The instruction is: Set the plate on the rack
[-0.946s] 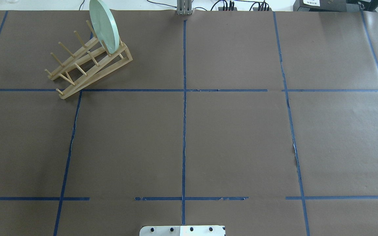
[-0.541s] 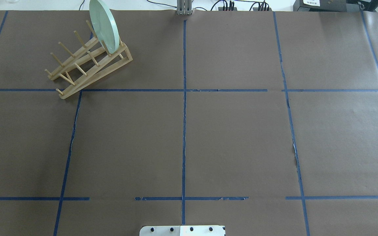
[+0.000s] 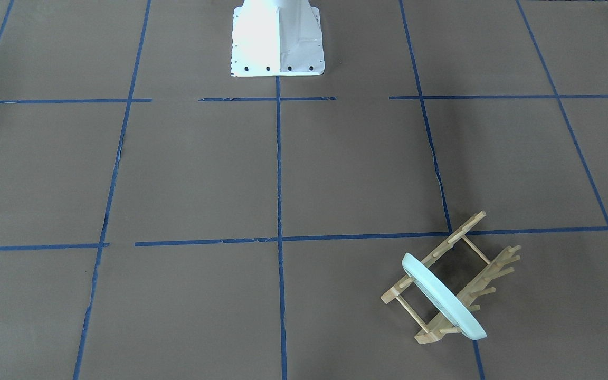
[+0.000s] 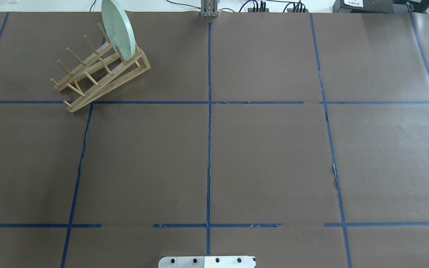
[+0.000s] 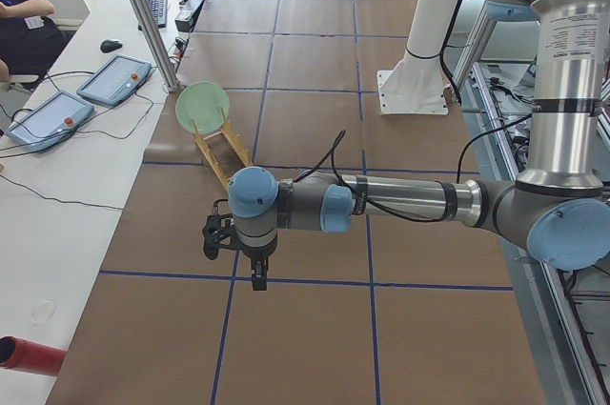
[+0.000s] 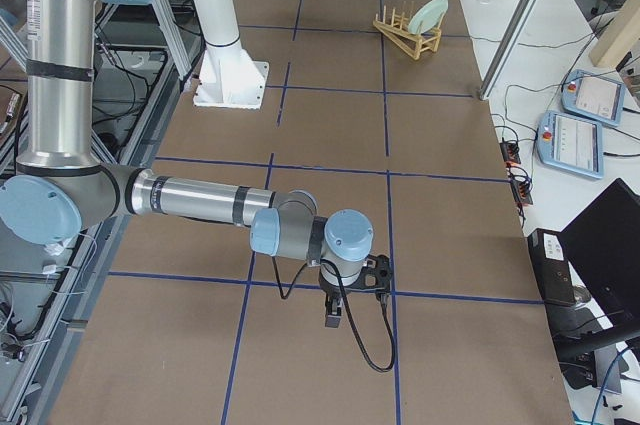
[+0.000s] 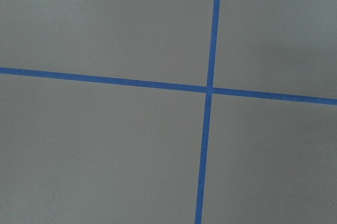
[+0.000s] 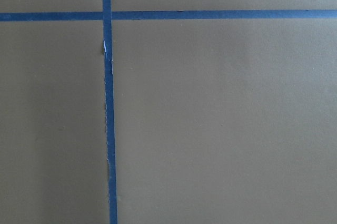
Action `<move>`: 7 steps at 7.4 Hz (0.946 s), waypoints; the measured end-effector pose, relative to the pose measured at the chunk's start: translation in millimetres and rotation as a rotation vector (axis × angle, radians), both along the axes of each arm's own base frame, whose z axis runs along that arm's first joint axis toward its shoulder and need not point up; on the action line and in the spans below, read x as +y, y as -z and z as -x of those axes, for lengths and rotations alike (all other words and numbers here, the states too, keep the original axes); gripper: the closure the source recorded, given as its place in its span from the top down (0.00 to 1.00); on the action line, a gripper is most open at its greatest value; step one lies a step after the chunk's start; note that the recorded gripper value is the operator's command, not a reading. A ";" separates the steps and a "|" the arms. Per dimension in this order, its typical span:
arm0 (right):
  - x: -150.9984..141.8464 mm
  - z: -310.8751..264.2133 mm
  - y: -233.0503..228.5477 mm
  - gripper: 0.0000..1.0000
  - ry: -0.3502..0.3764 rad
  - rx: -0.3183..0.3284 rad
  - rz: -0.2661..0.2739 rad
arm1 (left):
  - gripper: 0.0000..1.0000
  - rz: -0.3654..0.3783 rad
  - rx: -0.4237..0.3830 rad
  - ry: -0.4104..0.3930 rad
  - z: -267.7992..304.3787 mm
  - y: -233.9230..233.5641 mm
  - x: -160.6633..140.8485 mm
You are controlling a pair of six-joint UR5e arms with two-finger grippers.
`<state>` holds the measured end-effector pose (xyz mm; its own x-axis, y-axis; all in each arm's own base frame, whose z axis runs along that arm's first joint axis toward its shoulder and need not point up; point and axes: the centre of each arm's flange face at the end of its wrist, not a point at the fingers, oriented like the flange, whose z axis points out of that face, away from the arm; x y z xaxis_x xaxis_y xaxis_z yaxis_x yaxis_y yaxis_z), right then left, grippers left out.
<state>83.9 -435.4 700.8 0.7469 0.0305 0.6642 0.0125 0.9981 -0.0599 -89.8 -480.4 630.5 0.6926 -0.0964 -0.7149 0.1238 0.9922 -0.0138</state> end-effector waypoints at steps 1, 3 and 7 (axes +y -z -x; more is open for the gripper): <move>0.0 0.0 -0.1 1.00 0.000 0.000 0.000 | 1.00 0.011 0.001 -0.001 -0.8 -5.6 -0.1; 0.0 0.0 -0.1 1.00 0.000 0.000 0.001 | 1.00 0.029 0.004 -0.003 -1.9 -17.5 -0.5; 0.1 0.0 -0.2 1.00 0.000 0.000 0.001 | 1.00 0.029 0.008 -0.003 -2.4 -16.6 -1.1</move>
